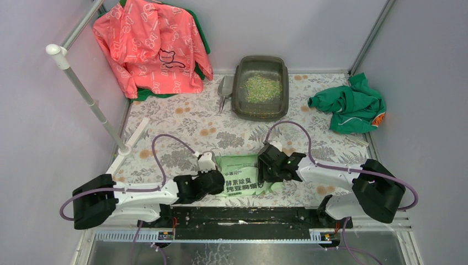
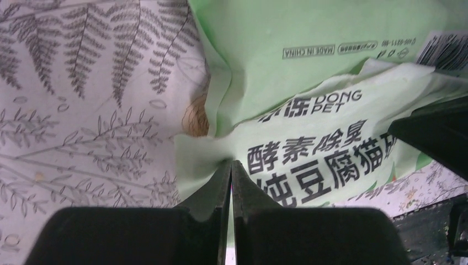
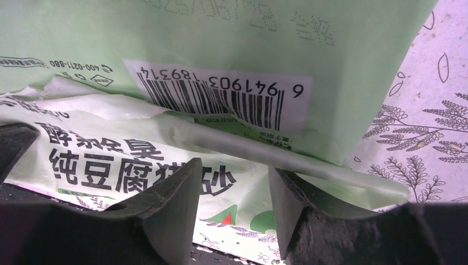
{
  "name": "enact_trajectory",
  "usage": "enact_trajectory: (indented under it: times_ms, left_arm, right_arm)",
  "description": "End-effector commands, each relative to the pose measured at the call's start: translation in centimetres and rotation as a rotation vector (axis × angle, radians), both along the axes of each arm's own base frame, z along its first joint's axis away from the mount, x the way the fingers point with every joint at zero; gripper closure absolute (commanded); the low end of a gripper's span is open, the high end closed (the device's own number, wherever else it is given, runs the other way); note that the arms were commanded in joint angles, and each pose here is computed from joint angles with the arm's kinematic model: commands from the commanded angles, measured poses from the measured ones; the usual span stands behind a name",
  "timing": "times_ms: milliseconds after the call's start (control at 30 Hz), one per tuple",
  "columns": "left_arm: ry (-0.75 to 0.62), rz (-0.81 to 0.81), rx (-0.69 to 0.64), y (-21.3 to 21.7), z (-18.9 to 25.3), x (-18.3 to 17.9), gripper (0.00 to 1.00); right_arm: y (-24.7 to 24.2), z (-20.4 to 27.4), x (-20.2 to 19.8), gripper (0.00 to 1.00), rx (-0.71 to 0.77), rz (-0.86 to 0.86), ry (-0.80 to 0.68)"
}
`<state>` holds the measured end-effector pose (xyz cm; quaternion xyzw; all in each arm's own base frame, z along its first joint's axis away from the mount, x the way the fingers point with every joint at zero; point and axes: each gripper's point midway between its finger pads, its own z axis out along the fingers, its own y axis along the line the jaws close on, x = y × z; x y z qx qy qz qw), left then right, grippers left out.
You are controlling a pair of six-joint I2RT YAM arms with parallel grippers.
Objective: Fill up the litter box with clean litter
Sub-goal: Adjust the cat litter bag at the center of the board.
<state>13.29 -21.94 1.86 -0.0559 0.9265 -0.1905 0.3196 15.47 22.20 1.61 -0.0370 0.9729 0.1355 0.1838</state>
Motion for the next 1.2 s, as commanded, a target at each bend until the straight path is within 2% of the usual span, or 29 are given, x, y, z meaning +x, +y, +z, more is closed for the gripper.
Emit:
enact_trajectory:
  times_ms: [0, 200, 533, 667, 767, 933, 1167]
  left_arm:
    - [-0.020, -0.011, -0.025, -0.6, -0.5, 1.7, 0.92]
    - [-0.002, 0.020, -0.003, 0.6, -1.5, 4.0, 0.92]
    - [-0.055, 0.015, 0.008, -0.7, 0.1, 10.4, 0.93]
    - [-0.085, 0.003, 0.040, -1.4, 1.2, 13.1, 0.94]
    - [-0.103, -0.016, 0.038, -2.1, 2.8, 14.1, 0.94]
    - [-0.113, -0.038, 0.002, -2.5, 4.5, 13.7, 0.94]
    - [-0.093, -0.061, -0.013, -3.3, 4.1, 13.3, 0.94]
  right_arm:
    - [-0.8, -1.4, 0.9, 0.44, -0.008, -0.037, 0.004]
    - [-1.3, -1.7, 3.2, 0.43, 0.007, -0.072, 0.010]
    - [-1.3, -0.9, 8.8, 0.39, 0.032, -0.102, -0.025]
    - [-0.6, -0.3, 10.5, 0.39, 0.020, -0.057, -0.029]
    - [-0.6, 1.7, 10.6, 0.40, 0.018, -0.017, -0.055]
    - [-3.6, 4.6, 9.2, 0.46, -0.069, -0.017, -0.092]
    - [-5.7, 4.4, 7.7, 0.54, -0.117, -0.043, -0.085]
